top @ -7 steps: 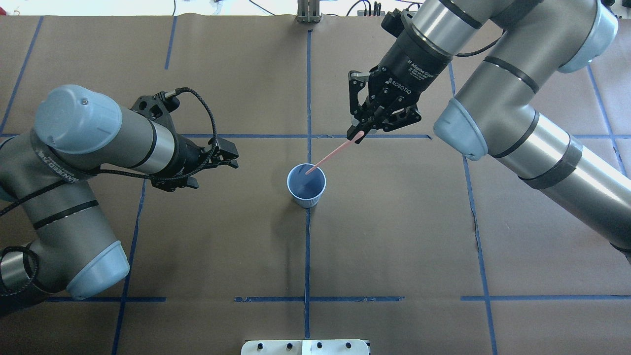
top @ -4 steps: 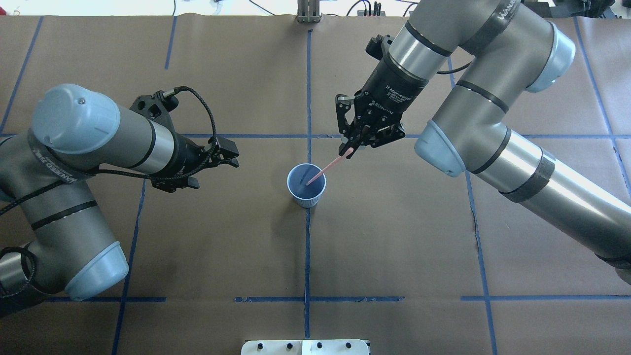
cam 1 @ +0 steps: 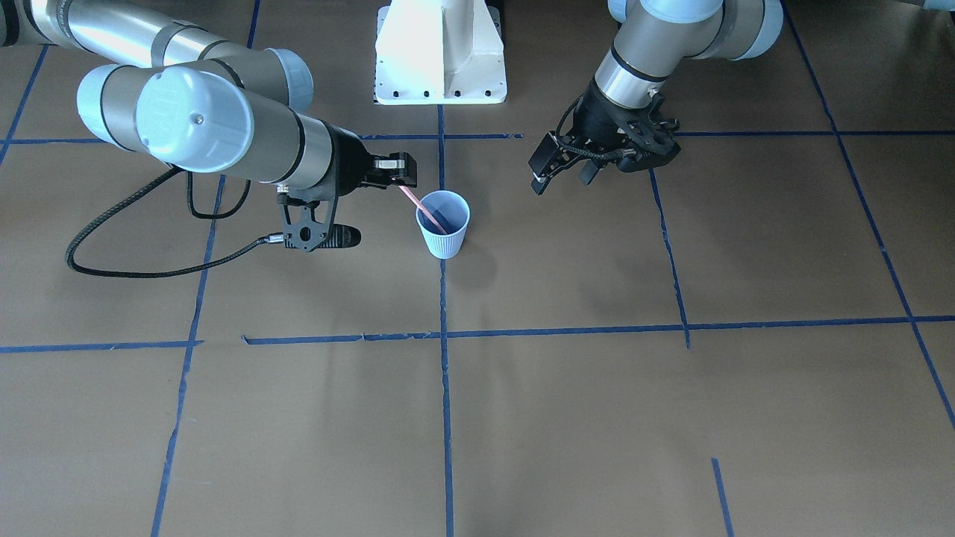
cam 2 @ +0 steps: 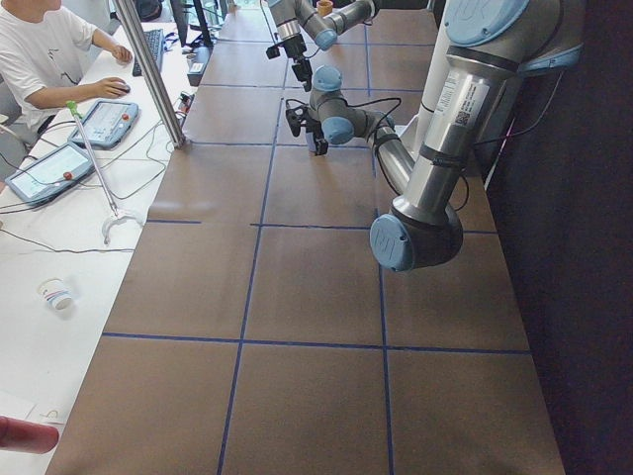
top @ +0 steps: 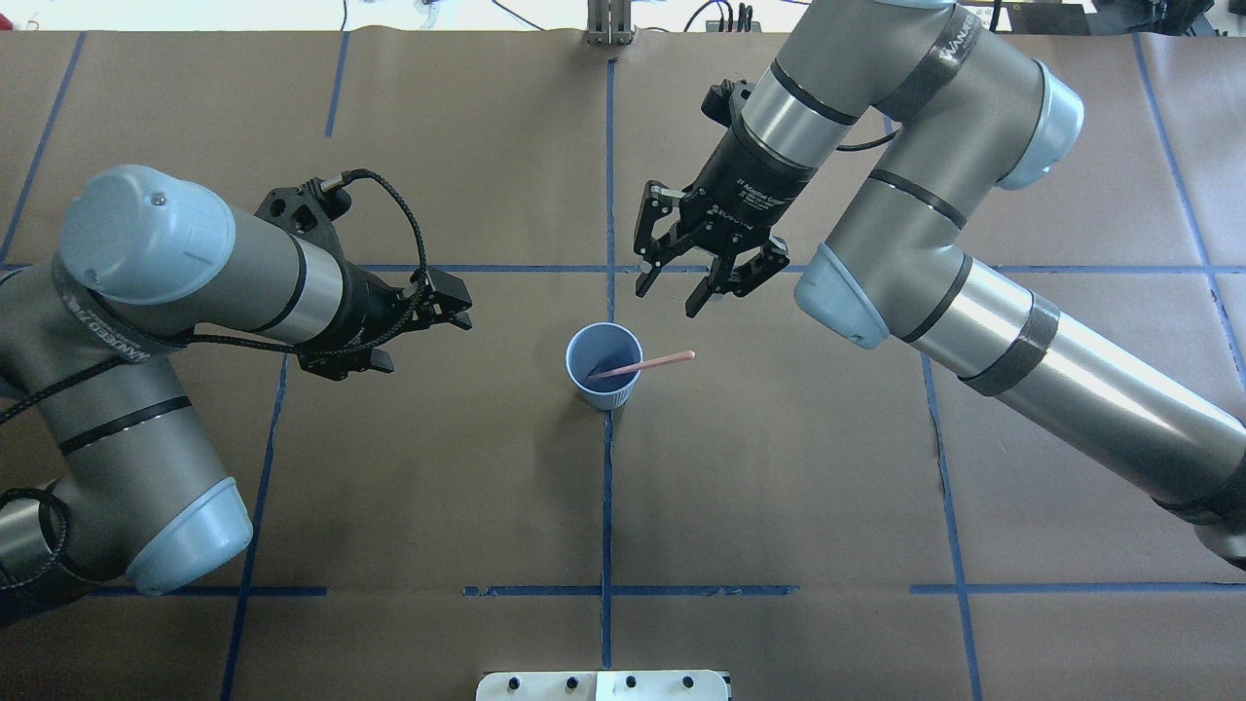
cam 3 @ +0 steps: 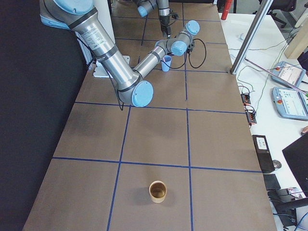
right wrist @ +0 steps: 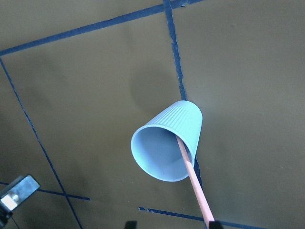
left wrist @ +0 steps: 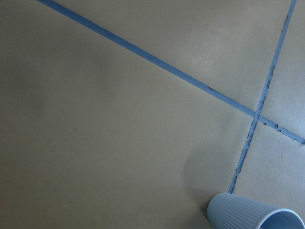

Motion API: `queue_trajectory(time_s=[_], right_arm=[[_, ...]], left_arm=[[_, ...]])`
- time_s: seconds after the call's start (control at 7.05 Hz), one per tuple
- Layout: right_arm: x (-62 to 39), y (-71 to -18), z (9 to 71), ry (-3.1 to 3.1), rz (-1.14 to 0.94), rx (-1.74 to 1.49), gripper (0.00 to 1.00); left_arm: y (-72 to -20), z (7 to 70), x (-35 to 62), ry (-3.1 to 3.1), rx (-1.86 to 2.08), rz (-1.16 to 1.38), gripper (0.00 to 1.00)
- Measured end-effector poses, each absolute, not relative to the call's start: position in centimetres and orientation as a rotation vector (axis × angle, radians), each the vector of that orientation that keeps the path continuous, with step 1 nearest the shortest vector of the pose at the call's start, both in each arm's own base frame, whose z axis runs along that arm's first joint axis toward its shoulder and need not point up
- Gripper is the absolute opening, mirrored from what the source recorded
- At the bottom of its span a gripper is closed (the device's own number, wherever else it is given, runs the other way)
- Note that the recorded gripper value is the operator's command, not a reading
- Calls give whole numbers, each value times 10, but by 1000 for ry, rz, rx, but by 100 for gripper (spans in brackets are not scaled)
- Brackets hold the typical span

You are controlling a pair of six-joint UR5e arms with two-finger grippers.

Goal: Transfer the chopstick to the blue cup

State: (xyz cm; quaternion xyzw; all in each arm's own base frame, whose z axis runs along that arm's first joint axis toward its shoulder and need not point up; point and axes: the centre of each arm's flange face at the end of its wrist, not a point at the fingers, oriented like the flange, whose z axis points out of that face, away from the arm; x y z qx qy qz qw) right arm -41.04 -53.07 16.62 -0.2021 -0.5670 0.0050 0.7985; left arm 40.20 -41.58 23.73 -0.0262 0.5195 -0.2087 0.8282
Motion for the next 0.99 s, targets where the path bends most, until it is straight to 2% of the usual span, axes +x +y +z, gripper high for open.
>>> queue_trajectory(time_s=[0.14, 0.57, 0.71, 0.99], right_arm=[[-371, -543, 170, -1233, 65, -401, 100], [-254, -568, 253, -1171, 272, -201, 100], [-240, -571, 289, -1113, 248, -104, 100], [-181, -563, 398, -980, 119, 27, 100]], left_arm=[[-415, 239, 400, 1101, -55, -442, 100], [-418, 269, 383, 1057, -11, -380, 100], [-420, 286, 367, 1030, 39, -306, 100], [-436, 334, 308, 968, 115, -117, 100]])
